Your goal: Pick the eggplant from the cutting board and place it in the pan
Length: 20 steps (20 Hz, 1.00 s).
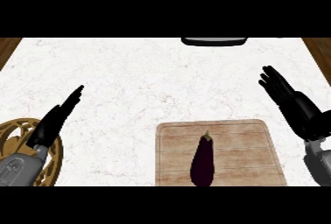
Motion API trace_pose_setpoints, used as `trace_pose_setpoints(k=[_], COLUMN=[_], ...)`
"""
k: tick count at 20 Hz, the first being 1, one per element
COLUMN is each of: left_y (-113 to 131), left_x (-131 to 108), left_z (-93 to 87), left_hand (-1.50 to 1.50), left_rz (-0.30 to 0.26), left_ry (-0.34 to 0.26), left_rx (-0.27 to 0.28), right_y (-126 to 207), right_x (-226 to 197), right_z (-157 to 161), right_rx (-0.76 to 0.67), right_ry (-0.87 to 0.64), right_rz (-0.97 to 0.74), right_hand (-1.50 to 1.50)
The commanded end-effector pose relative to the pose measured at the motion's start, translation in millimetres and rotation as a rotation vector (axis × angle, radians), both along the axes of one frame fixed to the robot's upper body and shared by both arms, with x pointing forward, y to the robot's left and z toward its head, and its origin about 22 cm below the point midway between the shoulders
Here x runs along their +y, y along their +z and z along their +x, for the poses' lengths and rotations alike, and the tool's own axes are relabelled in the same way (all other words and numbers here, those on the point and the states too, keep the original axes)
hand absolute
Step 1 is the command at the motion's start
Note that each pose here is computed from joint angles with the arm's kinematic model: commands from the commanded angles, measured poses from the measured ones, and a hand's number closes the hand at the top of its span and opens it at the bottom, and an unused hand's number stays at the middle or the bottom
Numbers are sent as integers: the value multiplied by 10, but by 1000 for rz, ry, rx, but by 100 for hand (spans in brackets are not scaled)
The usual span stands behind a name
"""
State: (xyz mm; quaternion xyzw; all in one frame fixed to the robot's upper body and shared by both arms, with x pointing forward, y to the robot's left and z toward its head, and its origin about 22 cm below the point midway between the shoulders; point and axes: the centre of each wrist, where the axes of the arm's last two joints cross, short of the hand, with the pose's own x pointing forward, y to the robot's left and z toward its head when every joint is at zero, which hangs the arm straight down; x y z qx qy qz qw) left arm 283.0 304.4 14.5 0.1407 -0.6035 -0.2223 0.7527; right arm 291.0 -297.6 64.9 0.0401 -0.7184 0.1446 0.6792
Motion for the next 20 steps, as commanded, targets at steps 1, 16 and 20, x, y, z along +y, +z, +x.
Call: trace_pose_setpoints(k=[1,16,20], left_y=[87,463,415], left_x=[-61,-243,-307], left_z=[142,31,-43], left_hand=[0,0,0], left_rz=[-68,-470,-457], left_ry=[32,249,227], left_rx=[-38,-203,-180], right_y=[148,536,932], right_x=[86,-39,-55], right_z=[169,-801,-778], right_rx=[-20,-154,-175], right_ry=[5,-116,-20], right_rz=[36,-515,-663], right_hand=[150,-150,-150])
